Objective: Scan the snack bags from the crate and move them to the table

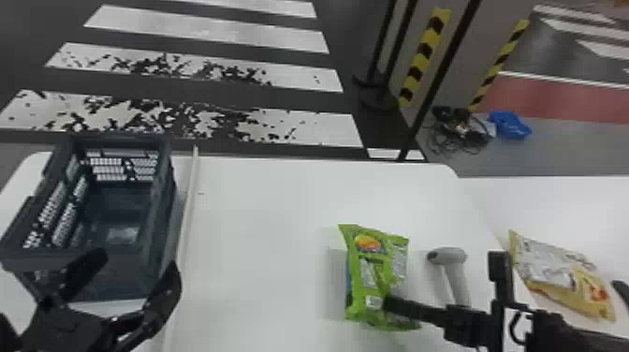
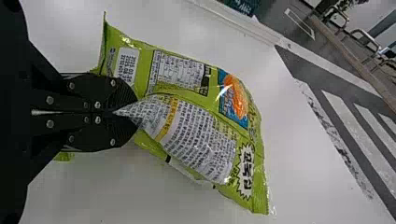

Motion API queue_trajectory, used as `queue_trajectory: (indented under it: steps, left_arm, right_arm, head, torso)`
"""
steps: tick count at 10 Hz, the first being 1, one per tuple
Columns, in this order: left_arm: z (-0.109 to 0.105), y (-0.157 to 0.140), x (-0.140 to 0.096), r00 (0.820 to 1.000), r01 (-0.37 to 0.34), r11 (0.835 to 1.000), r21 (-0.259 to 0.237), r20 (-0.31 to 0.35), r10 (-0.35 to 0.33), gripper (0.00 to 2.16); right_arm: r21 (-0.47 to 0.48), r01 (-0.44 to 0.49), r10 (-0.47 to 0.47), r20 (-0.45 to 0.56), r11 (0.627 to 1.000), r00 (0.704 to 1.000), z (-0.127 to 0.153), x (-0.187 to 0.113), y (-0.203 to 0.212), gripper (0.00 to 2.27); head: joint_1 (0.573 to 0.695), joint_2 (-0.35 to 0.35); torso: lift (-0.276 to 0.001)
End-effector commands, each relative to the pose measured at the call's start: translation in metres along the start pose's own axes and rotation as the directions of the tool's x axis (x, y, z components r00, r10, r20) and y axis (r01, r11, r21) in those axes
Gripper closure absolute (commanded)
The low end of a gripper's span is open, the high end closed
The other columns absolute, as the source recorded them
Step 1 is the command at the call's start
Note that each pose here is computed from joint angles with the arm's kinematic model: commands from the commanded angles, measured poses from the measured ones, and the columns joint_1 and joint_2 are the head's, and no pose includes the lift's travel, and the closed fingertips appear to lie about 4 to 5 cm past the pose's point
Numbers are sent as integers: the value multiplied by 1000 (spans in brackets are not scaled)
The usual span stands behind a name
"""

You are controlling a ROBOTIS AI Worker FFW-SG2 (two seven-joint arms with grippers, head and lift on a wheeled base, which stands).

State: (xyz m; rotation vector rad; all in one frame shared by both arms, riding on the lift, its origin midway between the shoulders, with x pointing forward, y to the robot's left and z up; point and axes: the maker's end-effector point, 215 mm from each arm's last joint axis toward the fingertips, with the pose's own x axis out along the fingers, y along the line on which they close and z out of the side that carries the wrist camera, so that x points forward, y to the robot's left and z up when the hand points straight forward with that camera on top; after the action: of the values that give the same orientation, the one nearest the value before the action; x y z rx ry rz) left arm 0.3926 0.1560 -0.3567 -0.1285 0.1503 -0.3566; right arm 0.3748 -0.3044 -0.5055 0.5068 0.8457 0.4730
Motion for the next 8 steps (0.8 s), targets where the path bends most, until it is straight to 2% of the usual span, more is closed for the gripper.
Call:
queue_trajectory:
  steps: [1,2,3,4,6,7,8]
  left_arm:
    - [1,-5,0,1000,7,1000,-1,2,-7,36]
    - [1,-6,1,1000,7,1000,-3,3,-7,36]
    - [1,-7,1,1000,10,1000,-3,2,-10,36]
    - [2,-9,1,1000,13,1000,-4,6,-13,36]
    - [4,-10,1,1000,15,1000,-3,11,-15,36]
    - [14,-12,2,999,20,1000,1,31,-20,36]
    - [28,-12,3,998,17,1000,7,57,-18,36]
  right_arm:
    - [-22,-18,19,40,1000,999,20,-17,19,2240]
    - [-43,-21,24,86,999,996,39,-32,27,2240]
    - [-105,51,-33,159,993,987,63,-50,22,2240]
    - [-145,148,-109,247,978,963,91,-70,4,2240]
    - [-183,350,-263,378,919,888,132,-105,-43,2240]
    - [-167,407,-317,394,898,863,134,-113,-68,2240]
    - [-153,461,-373,395,874,839,128,-118,-96,2240]
  head:
    - [695,-220]
    - [695,-219]
    - [695,-225]
    - [695,-242]
    - [695,-300]
    - [695,-346]
    - [695,-350]
  torso:
    - [-95]
    - [-95]
    - [-95]
    - [-95]
    - [-95]
    - [-95]
    - [-95]
